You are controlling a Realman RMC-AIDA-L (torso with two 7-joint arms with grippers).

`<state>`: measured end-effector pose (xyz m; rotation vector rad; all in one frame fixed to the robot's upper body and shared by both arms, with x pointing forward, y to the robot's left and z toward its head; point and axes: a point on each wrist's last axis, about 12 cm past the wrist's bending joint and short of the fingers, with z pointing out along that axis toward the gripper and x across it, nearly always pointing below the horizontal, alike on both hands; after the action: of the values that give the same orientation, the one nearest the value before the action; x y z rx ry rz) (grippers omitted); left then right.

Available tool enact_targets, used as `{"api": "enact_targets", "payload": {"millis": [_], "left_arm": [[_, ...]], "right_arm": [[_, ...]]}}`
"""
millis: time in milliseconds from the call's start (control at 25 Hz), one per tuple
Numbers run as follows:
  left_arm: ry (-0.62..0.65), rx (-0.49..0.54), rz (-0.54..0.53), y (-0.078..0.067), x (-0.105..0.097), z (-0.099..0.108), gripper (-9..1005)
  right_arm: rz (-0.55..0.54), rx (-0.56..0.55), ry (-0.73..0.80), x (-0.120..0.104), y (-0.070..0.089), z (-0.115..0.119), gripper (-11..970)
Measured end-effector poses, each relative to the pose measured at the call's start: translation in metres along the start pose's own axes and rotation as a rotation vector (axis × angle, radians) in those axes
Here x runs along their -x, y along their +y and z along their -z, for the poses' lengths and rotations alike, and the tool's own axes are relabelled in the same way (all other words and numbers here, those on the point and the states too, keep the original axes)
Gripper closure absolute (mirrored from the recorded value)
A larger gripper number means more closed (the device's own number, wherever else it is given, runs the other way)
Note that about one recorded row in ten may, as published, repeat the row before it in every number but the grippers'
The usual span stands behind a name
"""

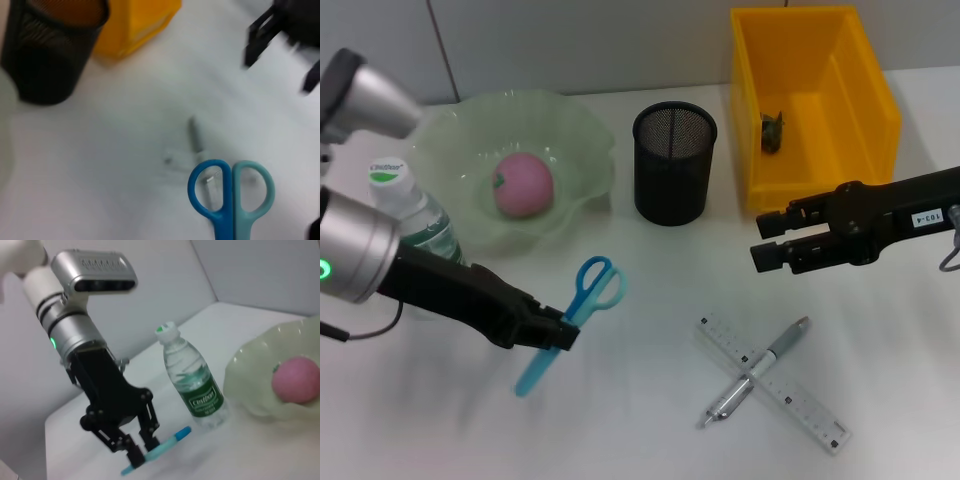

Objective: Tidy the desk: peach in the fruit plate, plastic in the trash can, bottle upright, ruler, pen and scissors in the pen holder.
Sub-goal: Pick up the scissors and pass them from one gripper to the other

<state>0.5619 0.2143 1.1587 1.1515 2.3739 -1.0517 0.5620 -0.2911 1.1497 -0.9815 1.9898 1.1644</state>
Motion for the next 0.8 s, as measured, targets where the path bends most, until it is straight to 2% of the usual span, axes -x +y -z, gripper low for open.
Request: {"api": "enact_targets", "payload": {"millis": [200,320,400,800], "left_arm": [[-0.116,-0.132,0.032,0.008,-0.021,-0.007,764],[-0.161,-0.159,0.031,0.010,-0.027,-0.011,764],[-0.263,-0.193,0.013,0.014,-0.040,-0.020,764],[-0.548,-0.181,-0.079,0.018,-0.068,-0.048,763]], "right_arm": [[0.006,0.008,-0.049,-0.006,0.003,-0.001,304],[0.002,0.007,-0.086,-0.010,0.004,0.001,304],[-0.001,0.008,-0.100,-0.011,0.005,0.001,304],[-0.027,0.029,-0.184,-0.027,0.007,-0.001,304]]}}
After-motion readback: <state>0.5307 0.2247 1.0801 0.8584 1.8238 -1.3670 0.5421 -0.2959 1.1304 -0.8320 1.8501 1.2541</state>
